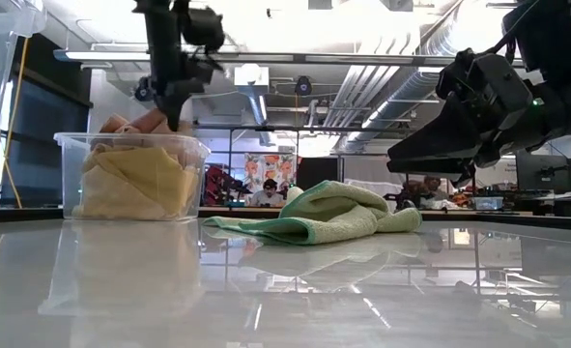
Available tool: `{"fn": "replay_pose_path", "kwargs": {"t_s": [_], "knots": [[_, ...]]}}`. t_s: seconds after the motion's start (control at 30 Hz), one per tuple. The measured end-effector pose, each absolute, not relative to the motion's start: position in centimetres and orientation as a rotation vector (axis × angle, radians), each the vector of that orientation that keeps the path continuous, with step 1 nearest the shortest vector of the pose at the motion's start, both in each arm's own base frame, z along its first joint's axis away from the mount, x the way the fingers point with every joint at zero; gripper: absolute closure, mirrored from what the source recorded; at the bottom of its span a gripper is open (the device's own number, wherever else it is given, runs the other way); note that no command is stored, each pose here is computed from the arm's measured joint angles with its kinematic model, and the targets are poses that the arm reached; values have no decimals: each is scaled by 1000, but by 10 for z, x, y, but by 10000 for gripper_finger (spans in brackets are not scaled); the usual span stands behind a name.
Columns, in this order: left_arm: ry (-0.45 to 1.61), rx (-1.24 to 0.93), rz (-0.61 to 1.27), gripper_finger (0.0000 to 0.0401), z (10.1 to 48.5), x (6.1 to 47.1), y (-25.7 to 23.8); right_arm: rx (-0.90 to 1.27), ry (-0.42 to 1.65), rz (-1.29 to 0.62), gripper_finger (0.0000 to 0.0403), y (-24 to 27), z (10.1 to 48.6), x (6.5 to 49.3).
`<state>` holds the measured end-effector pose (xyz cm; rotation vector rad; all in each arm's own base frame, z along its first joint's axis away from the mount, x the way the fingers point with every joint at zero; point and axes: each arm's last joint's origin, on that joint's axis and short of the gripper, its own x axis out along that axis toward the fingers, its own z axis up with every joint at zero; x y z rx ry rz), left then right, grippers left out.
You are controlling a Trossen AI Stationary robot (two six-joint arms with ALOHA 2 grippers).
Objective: Sort towels by color in basket
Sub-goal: Put the dark orange towel into the top transparent bin
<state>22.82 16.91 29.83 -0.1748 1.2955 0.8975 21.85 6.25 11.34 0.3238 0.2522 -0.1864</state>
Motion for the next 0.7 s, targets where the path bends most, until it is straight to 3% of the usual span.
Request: {"fn": "replay_pose_path", "kwargs": {"t_s": [0.23, 0.47, 0.7], "knots": [[1355, -389, 961, 401, 274, 204, 220, 329, 256, -180, 261, 64, 113, 218], [1355, -514, 823, 401, 249, 212, 237, 319, 260, -180, 261, 64, 113, 218], [1226, -453, 863, 401, 300, 207, 222, 316, 261, -180, 261, 64, 113, 218]]}}
